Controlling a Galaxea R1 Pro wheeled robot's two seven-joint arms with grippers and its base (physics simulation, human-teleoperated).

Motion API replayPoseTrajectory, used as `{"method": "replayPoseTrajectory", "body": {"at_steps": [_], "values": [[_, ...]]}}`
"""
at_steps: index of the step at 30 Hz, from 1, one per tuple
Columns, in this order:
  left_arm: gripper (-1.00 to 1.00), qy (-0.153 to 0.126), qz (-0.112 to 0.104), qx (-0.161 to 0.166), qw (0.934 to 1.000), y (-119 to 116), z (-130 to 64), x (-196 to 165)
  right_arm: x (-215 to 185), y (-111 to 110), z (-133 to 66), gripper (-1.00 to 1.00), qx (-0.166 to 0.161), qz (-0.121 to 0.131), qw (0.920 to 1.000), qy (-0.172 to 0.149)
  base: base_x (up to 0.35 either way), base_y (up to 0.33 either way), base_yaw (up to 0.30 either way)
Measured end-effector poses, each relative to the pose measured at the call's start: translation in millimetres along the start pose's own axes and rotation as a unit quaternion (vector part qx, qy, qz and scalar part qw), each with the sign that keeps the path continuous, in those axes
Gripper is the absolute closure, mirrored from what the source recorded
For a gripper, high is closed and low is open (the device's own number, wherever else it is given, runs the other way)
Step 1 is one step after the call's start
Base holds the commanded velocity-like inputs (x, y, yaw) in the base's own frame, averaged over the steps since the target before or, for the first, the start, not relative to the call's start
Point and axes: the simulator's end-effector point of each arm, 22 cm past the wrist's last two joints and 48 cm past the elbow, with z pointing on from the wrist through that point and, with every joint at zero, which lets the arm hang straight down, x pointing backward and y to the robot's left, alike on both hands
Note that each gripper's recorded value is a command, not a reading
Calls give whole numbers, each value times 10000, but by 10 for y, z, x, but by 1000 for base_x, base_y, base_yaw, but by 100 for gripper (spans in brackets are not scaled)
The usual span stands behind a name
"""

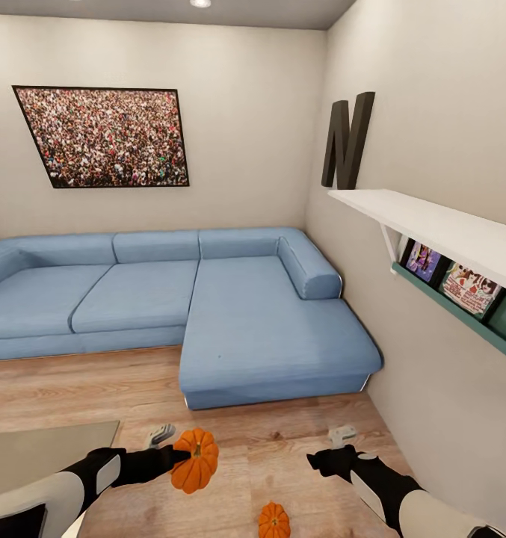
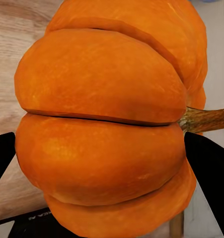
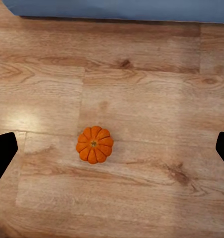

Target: Place each of the two pumpkins and all three candles from the living room inside a cabinet in the living room (use any cabinet), then make sure every cabinet is closed, and position the cauldron so it is next to a table in the living room.

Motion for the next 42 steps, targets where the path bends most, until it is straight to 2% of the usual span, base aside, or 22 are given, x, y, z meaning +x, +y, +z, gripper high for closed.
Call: {"method": "replayPoseTrajectory", "body": {"at_steps": [9,12,15,17,20,21,22,24,25,26,27,28,30,31,32,33,34,37,39,40,41,42], "values": [[100,1,-8,44,10000,-43,22,7,6,-41,-7,-100,9,3,10000,6,0,0,0],[100,10,-7,113,9999,-66,14,10,9,90,-11,-100,-285,4,9996,16,0,0,0],[100,-19,-32,647,9979,-250,-53,-22,14,282,-31,-100,-719,14,9974,30,0,0,0],[100,-45,-52,1331,9911,-487,-176,-60,13,434,-50,-100,-1022,25,9948,32,0,0,0],[100,-32,14,2191,9757,-742,-443,-133,37,511,-59,-100,-1169,44,9931,58,0,0,0],[100,-138,-15,2361,9716,-823,-500,-244,48,513,-59,-100,-1173,50,9931,70,0,0,0],[100,53,210,2362,9715,-975,-515,-412,79,497,-55,-100,-1154,59,9933,100,0,0,0],[100,-436,118,2675,9625,-1459,-599,-1080,118,468,-54,-100,-1121,66,9936,134,0,0,0],[100,-318,392,2580,9648,-1803,-523,-1301,149,446,-52,-100,-1097,73,9938,160,0,0,0],[100,-337,482,2668,9620,-2146,-505,-1487,157,441,-53,-100,-1091,75,9939,165,0,0,0],[100,-511,487,2713,9599,-2294,-573,-1703,159,442,-53,-100,-1091,75,9939,167,0,0,0],[100,-580,681,2683,9592,-2500,-609,-1889,164,442,-50,-100,-1091,77,9938,173,0,0,0],[100,-1180,521,3149,9403,-3001,-924,-2446,170,437,-52,-100,-1090,72,9938,183,0,0,0],[100,-1520,294,3456,9255,-3179,-1134,-2705,169,437,-55,-100,-1090,68,9939,180,0,0,0],[100,-1676,326,3504,9209,-3235,-1253,-2850,170,435,-54,-100,-1087,62,9939,183,0,0,0],[100,-1679,420,3447,9226,-3230,-1275,-2878,171,431,-54,-100,-1084,57,9939,183,0,0,0],[100,-1650,511,3374,9254,-3212,-1267,-2875,172,424,-53,-100,-1079,53,9940,185,0,0,0],[100,-1801,511,3537,9164,-3364,-1284,-2912,177,379,-58,-100,-1052,45,9943,187,0,0,0],[100,-1808,561,3535,9161,-3367,-1267,-2912,177,391,-39,-100,-1063,45,9941,185,0,0,0],[100,-1861,490,3624,9120,-3382,-1302,-2943,177,405,-29,-100,-1074,45,9940,181,0,0,0],[100,-1970,346,3792,9034,-3421,-1370,-3002,178,411,-20,-100,-1079,45,9940,183,0,0,0],[100,-2095,159,4084,8883,-3518,-1468,-3062,181,419,-12,-100,-1091,47,9938,187,0,0,0]]}}
